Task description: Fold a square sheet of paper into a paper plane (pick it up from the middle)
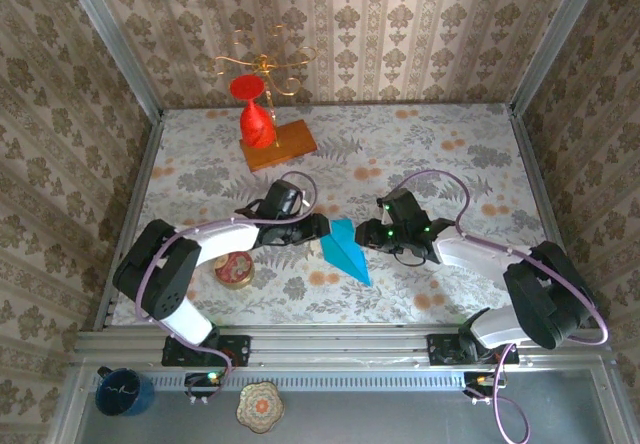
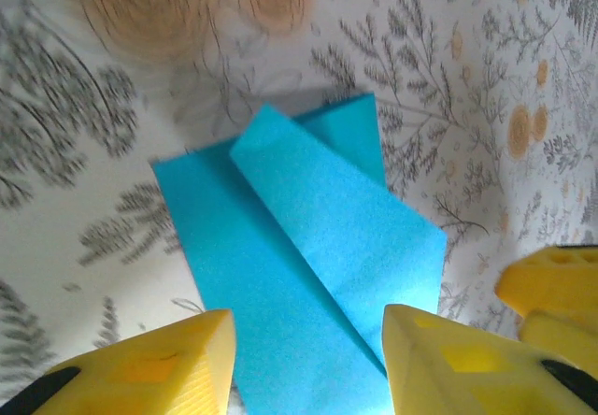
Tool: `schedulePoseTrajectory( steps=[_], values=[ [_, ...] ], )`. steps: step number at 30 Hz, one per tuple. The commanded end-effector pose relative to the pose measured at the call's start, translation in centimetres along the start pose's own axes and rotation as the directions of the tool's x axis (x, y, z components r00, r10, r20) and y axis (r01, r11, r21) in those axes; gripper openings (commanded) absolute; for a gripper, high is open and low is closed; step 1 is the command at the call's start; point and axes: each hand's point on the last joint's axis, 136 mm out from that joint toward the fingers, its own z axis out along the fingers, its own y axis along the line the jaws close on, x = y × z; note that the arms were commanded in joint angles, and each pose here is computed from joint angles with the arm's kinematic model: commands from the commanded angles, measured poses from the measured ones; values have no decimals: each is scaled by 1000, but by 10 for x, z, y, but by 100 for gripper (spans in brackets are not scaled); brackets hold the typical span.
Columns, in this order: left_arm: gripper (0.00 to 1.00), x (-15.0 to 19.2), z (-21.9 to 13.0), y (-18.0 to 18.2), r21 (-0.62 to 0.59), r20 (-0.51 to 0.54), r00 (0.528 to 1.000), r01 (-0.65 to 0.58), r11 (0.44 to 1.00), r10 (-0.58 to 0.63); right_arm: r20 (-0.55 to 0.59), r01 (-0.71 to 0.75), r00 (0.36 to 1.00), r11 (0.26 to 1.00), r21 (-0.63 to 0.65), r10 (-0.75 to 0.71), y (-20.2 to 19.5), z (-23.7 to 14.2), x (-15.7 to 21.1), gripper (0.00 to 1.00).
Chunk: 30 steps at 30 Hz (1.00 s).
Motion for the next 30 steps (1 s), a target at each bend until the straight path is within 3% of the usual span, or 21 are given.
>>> schedulePoseTrajectory(
  steps=[1,18,23,30],
  values=[
    [47,1,4,-15,78,-1,996,91,993,-91,-37,10,999,1000,-5,-10,-6,10,5,39],
    [50,2,11,-12,103,-11,989,146,984,-145,-107,41,992,977,-207,-65,13,40,-1,21],
    [51,-6,-2,-12,128,20,988,147,981,-151,-59,58,995,968,-243,-74,23,33,-12,8],
    [58,-23,-37,-43,266,107,989,69,961,-100,70,66,997,915,-398,-42,64,-1,-46,6]
  ],
)
